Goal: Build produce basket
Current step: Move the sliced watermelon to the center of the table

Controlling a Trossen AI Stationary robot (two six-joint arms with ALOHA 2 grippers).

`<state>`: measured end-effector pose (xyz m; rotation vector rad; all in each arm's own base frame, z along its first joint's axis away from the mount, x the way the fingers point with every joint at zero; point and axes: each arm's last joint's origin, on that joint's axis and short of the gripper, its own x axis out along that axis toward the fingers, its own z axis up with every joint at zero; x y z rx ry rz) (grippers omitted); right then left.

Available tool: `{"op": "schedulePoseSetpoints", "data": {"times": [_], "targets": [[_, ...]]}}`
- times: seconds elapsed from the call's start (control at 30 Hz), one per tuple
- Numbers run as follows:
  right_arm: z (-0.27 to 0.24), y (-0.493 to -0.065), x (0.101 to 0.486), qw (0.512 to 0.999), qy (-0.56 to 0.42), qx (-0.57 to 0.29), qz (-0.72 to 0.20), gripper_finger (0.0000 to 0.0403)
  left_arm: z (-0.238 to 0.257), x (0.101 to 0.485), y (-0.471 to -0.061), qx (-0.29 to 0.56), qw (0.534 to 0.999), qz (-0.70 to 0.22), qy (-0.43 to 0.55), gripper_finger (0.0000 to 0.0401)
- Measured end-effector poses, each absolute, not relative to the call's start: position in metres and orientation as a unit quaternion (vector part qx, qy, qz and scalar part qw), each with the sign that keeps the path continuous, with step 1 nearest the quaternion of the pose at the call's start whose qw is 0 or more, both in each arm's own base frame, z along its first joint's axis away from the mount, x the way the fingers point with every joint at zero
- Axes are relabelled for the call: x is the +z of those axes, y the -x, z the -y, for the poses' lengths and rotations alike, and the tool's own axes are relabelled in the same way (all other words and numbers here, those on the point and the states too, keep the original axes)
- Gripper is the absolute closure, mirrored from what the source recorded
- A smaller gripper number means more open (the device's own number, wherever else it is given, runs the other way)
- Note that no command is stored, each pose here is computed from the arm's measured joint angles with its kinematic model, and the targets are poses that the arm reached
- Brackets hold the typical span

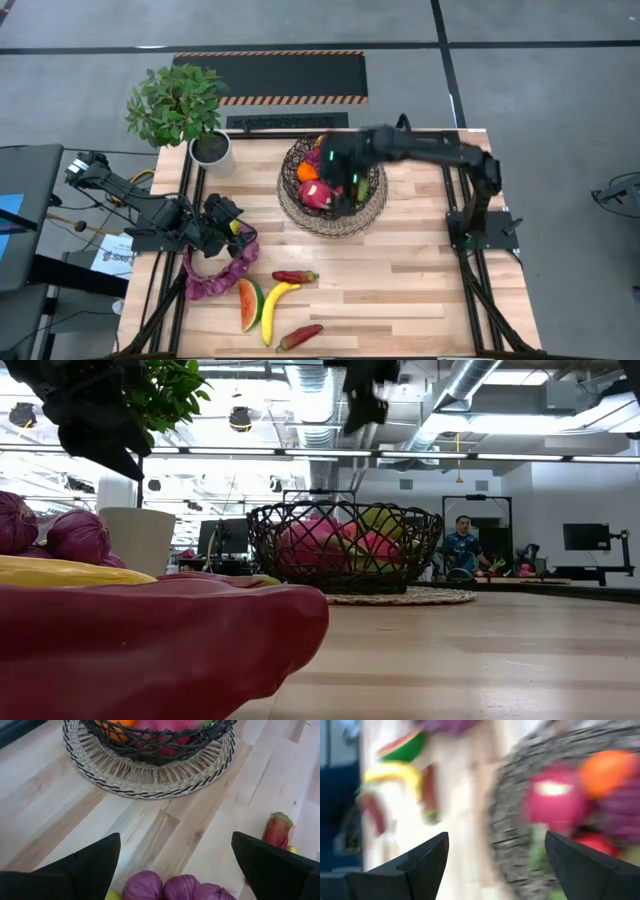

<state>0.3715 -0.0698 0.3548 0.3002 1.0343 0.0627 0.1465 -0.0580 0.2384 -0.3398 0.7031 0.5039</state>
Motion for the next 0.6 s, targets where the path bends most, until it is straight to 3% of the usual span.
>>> {"op": "schedulePoseSetpoints", "data": {"times": [0.17,0.33,0.5,0.6], "targets": [[-0.019,-0.391,0.342,0.868,-0.097,0.117,-0.472,0.0056,0.058,0.238,-0.146,0.241,0.895,-0.340,0.159,0.0033],[-0.094,-0.407,0.327,0.922,-0.023,0.151,-0.355,0.0059,0.058,0.238,-0.146,0.241,0.895,-0.340,0.159,0.0033],[-0.139,-0.416,0.310,0.956,0.037,0.174,-0.231,0.0060,0.058,0.238,-0.146,0.241,0.895,-0.340,0.160,0.0033],[-0.151,-0.426,0.289,0.958,0.044,0.180,-0.218,0.0061,0.058,0.238,-0.146,0.243,0.894,-0.339,0.164,0.0033]]}}
